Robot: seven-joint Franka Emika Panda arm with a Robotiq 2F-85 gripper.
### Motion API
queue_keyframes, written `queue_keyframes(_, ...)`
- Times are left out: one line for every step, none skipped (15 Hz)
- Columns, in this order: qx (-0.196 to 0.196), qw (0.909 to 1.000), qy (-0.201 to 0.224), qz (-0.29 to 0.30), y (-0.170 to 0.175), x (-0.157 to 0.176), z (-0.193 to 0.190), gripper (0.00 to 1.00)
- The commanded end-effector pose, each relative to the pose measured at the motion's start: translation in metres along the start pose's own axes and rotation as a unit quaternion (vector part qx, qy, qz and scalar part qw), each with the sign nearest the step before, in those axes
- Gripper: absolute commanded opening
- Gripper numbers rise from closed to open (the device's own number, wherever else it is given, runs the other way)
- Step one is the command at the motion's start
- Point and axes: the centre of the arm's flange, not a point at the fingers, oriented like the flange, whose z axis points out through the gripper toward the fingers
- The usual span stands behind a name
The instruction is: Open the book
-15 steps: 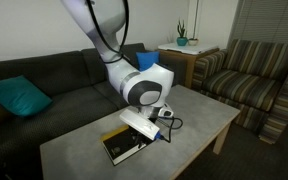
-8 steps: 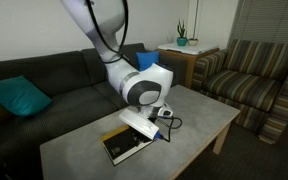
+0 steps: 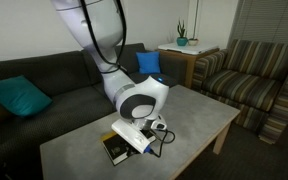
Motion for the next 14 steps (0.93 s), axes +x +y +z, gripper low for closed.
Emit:
queue_keyframes(0.020,0.9988,0.031,0.033,0.019,-0.003,0.026,0.00)
queue_keyframes(0.021,0.9980,0.043,0.042,0.023,-0.004,0.033,0.00)
queue_keyframes(0.023,0.9969,0.053,0.053,0.027,-0.005,0.038,0.00)
queue_keyframes(0.027,0.9955,0.063,0.066,0.031,-0.006,0.045,0.00)
queue_keyframes(0.032,0.9931,0.077,0.082,0.034,-0.007,0.049,0.00)
queue_keyframes(0.040,0.9906,0.088,0.097,0.038,-0.007,0.052,0.00)
queue_keyframes(0.050,0.9880,0.096,0.110,0.042,-0.008,0.058,0.00)
queue_keyframes(0.061,0.9858,0.101,0.120,0.045,-0.008,0.062,0.00)
queue_keyframes(0.076,0.9833,0.103,0.130,0.048,-0.008,0.066,0.00)
queue_keyframes(0.088,0.9812,0.103,0.138,0.050,-0.009,0.070,0.00)
queue_keyframes(0.099,0.9790,0.104,0.145,0.052,-0.009,0.069,0.00)
queue_keyframes(0.111,0.9768,0.102,0.152,0.054,-0.010,0.069,0.00)
queue_keyframes(0.121,0.9754,0.100,0.155,0.056,-0.011,0.069,0.00)
queue_keyframes(0.123,0.9746,0.096,0.161,0.057,-0.011,0.068,0.00)
